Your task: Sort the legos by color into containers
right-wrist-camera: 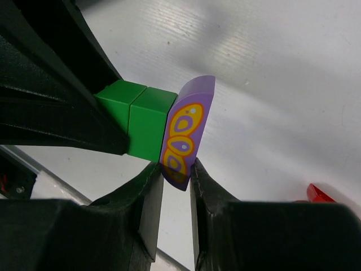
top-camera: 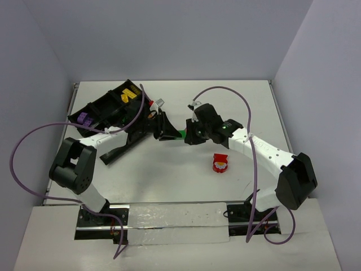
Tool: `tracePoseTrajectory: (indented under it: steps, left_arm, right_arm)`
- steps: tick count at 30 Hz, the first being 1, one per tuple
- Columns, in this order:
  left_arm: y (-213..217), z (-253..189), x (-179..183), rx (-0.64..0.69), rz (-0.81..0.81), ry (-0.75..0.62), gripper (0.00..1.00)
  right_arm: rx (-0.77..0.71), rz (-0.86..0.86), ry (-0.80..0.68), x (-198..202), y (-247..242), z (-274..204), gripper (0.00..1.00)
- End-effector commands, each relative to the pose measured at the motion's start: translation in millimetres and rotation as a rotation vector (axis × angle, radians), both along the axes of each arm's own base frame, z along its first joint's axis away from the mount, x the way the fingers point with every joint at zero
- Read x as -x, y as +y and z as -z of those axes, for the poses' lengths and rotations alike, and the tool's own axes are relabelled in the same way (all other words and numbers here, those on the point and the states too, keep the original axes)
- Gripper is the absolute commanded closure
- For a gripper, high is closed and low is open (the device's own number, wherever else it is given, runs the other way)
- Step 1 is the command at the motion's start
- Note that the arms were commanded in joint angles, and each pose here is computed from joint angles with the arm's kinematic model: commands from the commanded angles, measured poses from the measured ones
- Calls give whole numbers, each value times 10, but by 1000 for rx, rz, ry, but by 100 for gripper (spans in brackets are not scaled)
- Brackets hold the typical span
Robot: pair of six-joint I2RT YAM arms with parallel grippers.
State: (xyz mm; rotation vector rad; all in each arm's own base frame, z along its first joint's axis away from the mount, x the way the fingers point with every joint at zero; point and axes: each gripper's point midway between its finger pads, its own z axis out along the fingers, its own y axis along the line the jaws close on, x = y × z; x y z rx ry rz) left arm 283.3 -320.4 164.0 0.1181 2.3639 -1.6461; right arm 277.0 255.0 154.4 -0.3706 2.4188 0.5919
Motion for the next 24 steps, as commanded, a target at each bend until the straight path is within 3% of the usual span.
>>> tracePoseTrajectory:
  steps: [1, 13, 24]
  left_arm:
    - [305, -141, -140, 14, -70, -65, 100]
    - [646, -172, -140, -107, -124, -86, 100]
    - [1129, 88, -338, -324, -290, -7, 100]
  right_arm:
    - [-23, 156, -29, -139, -245, -51, 100]
    - [-46, 262, 27, -146, -301, 186, 100]
    - [157, 162, 172, 17, -230, 780, 100]
